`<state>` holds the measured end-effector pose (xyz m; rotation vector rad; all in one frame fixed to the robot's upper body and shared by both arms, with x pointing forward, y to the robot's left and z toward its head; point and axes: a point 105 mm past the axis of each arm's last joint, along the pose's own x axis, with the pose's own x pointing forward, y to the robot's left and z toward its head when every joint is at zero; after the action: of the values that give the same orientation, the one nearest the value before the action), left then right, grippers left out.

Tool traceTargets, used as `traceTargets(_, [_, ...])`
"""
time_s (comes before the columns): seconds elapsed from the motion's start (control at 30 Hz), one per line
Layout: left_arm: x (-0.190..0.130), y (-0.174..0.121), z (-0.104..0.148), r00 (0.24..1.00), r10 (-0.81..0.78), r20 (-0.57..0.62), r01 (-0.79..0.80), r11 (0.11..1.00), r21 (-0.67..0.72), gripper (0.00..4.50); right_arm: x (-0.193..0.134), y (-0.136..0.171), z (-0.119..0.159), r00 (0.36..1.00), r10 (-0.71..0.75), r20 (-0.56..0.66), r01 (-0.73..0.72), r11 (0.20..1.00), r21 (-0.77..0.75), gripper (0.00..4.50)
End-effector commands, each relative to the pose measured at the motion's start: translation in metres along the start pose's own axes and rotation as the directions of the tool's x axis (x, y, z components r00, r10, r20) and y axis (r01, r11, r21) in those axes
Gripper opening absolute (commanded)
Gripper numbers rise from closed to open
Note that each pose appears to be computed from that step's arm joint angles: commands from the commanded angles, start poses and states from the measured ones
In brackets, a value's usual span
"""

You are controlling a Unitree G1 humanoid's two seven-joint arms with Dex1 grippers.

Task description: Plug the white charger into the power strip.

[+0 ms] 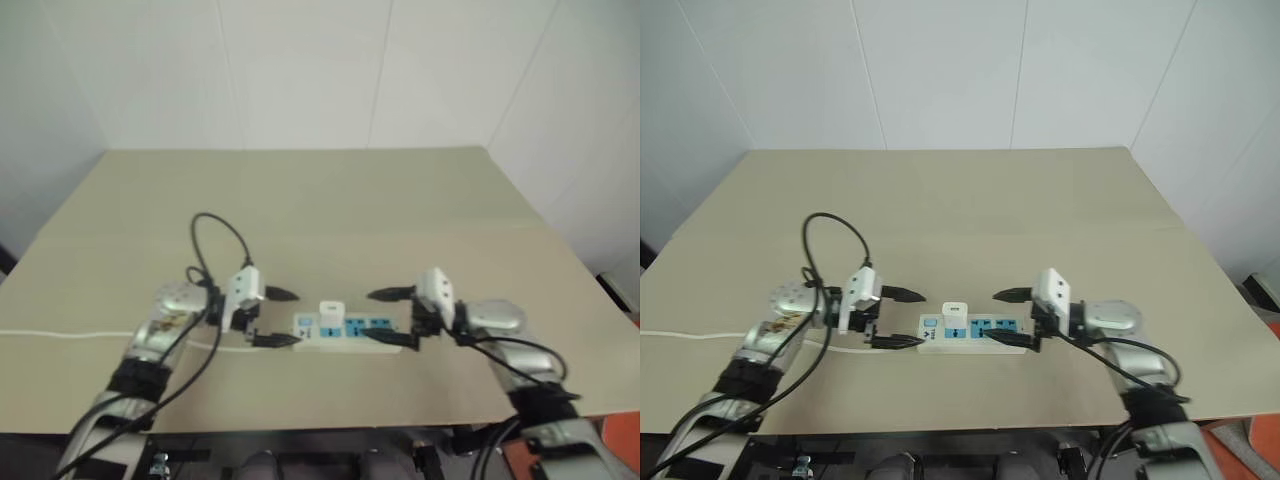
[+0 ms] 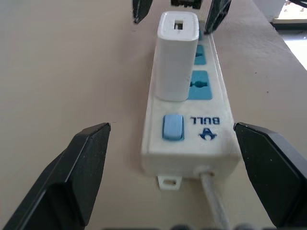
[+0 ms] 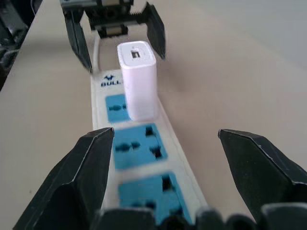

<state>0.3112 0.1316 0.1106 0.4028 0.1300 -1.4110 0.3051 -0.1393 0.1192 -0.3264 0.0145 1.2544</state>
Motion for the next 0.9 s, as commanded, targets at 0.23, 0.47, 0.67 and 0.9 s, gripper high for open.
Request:
traceTargets(0.23, [-0.041, 0.0, 0.011, 0.994, 0.109, -0.002, -0.109, 0.994, 0.029, 4.49, -0.068, 0.002, 0.019, 0.972, -0.23, -0.045, 0.228, 0.972, -0.058, 4.2])
traceTargets(0.47, [-0.046, -0.008, 0.009, 0.987, 0.161, 0.008, -0.161, 0.987, -0.011, 4.49, -0.089, 0.006, 0.013, 0.932, -0.334, -0.137, 0.328, 0.942, -0.068, 4.2])
traceTargets(0.67, [-0.055, -0.009, 0.008, 0.979, 0.204, -0.02, -0.204, 0.979, -0.008, 4.49, -0.102, 0.0, 0.018, 0.916, -0.362, -0.175, 0.349, 0.931, -0.104, 4.2])
traceTargets(0.9, [-0.061, -0.011, 0.011, 0.976, 0.216, -0.022, -0.216, 0.976, -0.011, 4.49, -0.115, -0.001, 0.018, 0.913, -0.35, -0.211, 0.332, 0.936, -0.115, 4.2])
